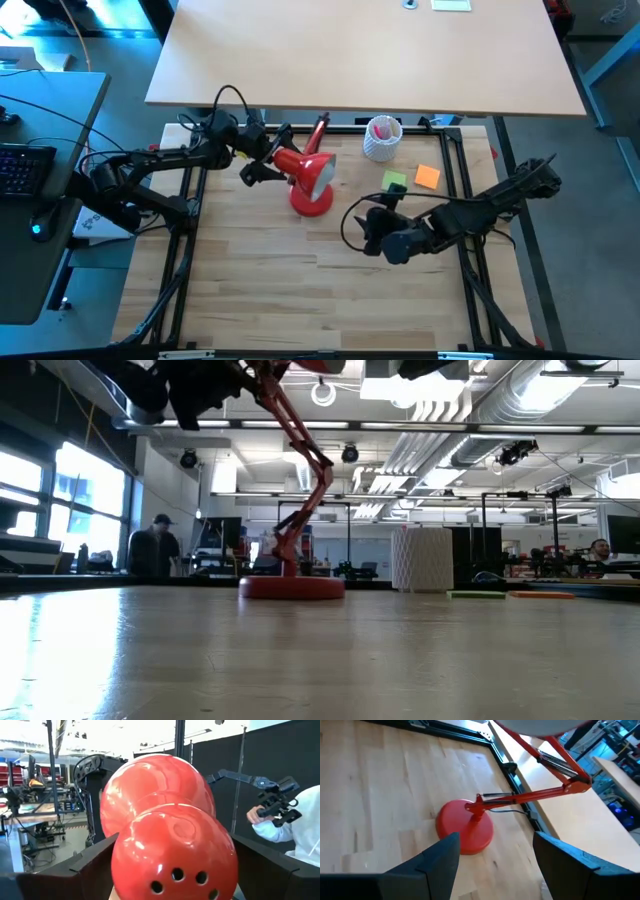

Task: Screw lightbulb
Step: Remove the white lightbulb from the red lamp

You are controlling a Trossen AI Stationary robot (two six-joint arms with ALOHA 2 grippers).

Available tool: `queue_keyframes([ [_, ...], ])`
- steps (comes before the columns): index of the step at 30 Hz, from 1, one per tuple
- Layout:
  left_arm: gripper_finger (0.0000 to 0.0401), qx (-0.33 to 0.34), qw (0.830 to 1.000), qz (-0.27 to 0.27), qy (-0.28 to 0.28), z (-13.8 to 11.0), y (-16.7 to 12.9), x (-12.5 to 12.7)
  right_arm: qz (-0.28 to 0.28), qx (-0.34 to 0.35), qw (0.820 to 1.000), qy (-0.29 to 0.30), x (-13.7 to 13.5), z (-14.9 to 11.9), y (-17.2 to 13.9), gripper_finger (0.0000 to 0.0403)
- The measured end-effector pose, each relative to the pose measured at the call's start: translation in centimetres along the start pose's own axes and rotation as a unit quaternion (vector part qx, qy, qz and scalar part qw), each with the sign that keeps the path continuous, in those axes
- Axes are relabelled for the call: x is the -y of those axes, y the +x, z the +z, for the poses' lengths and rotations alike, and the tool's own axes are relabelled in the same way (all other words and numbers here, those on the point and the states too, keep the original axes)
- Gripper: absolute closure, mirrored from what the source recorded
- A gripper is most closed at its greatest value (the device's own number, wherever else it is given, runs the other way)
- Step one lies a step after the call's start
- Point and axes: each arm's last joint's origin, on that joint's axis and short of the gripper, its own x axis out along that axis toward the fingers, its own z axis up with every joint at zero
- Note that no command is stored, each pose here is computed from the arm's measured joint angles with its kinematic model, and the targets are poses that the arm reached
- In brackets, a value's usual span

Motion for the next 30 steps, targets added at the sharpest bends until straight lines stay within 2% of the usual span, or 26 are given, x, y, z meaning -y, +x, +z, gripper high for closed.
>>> queue_keyframes([
  [4, 0.0082, -0.008, 1.000, -0.015, -0.008, 0.1, 0.1, 0.0, -0.022, 0.003, 1.000, 0.006, 0.0, -0.4, 0.5, 0.0155],
  [8, 0.0120, -0.009, 1.000, -0.022, -0.007, 0.1, 0.1, 0.1, -0.043, -0.003, 0.999, -0.005, -1.0, -2.9, 1.7, 0.0155],
  [11, 0.0151, -0.014, 0.999, -0.033, -0.006, 0.1, 0.1, 0.2, -0.046, -0.003, 0.998, 0.036, -1.8, -5.0, 2.8, 0.0155],
  [15, 0.0154, -0.019, 0.999, -0.028, 0.003, -0.2, 0.3, 0.1, -0.034, 0.026, 0.995, 0.094, -2.8, -6.1, 3.2, 0.0155],
  [19, 0.0154, -0.020, 1.000, -0.020, 0.003, -0.3, 0.3, 0.0, -0.034, 0.082, 0.991, 0.098, -3.1, -4.6, 2.9, 0.0155],
  [24, 0.0154, -0.023, 1.000, -0.005, 0.006, -0.9, 1.1, 0.2, -0.065, 0.159, 0.981, 0.086, -2.1, -0.6, 1.7, 0.0155],
  [28, 0.0154, -0.025, 1.000, 0.007, 0.001, -1.2, 1.6, 0.4, -0.077, 0.195, 0.967, 0.144, -0.7, 1.7, 1.5, 0.0155],
  [30, 0.0154, -0.024, 1.000, 0.011, 0.002, -1.2, 1.9, 0.5, -0.062, 0.204, 0.963, 0.167, -0.2, 2.4, 1.6, 0.0155],
])
